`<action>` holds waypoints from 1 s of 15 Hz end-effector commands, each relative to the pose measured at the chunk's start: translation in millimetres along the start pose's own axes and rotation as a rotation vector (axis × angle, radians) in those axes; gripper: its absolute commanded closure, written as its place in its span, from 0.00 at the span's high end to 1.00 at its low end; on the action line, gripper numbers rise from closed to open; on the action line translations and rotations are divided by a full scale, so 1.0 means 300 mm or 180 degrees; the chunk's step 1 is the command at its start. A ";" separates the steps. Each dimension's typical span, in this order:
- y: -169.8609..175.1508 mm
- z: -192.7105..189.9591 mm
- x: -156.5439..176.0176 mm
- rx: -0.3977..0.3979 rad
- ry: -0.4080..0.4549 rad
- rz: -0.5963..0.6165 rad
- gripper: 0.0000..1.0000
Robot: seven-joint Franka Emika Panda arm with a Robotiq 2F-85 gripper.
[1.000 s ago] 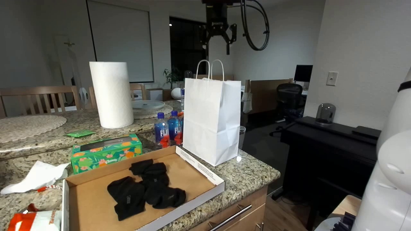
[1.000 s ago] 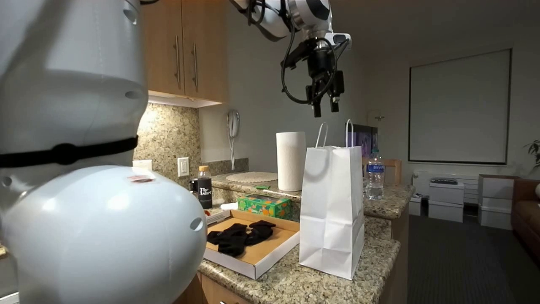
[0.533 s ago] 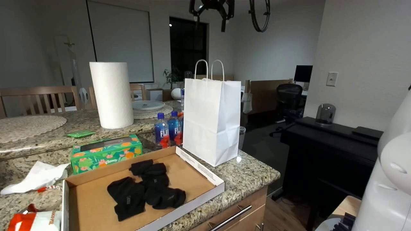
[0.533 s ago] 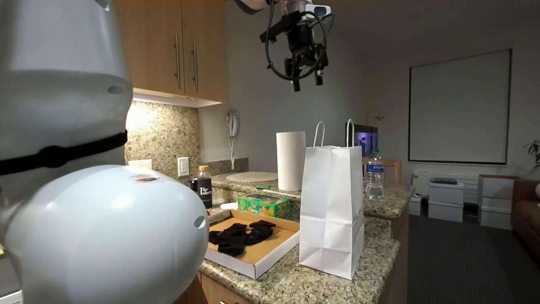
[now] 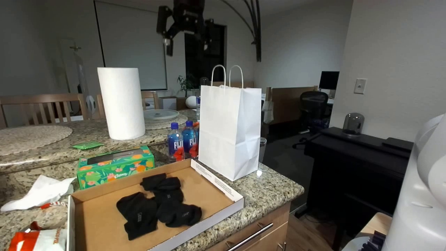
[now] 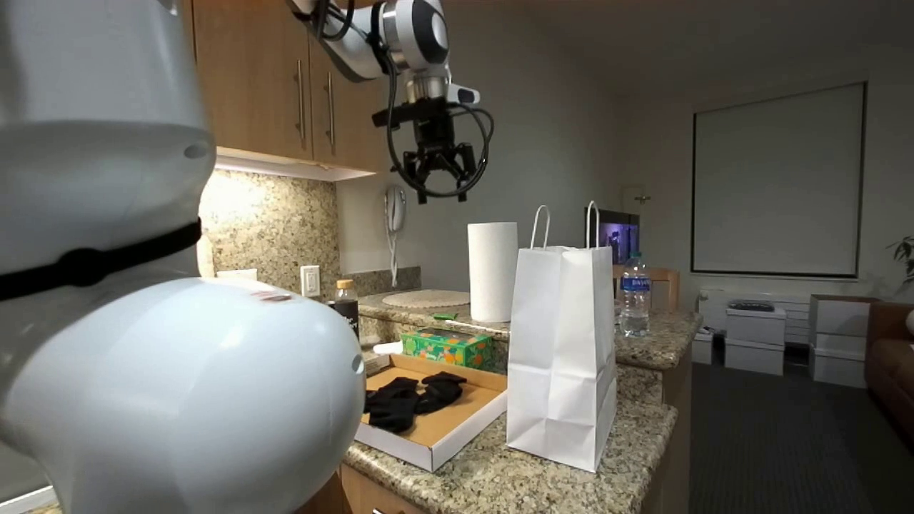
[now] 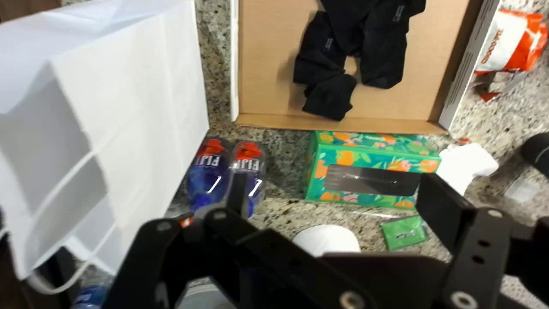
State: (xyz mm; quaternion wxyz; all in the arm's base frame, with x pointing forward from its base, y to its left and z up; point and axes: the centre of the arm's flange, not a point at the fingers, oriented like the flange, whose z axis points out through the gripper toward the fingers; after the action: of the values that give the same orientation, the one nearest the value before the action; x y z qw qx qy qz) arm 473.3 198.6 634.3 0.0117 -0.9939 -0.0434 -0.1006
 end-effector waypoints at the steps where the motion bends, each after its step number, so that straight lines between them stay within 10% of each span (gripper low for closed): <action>1: -0.135 0.287 -0.116 0.0217 -0.0097 -0.0587 1.00; 9: -0.329 0.918 -0.315 0.0223 -0.0203 -0.0824 1.00; 15: -0.319 1.163 -0.277 0.0341 -0.0251 -0.0433 1.00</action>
State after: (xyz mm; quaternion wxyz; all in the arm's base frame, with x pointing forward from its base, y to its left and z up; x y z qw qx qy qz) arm 437.2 291.6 300.6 0.0530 -0.9863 -0.1431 -0.0634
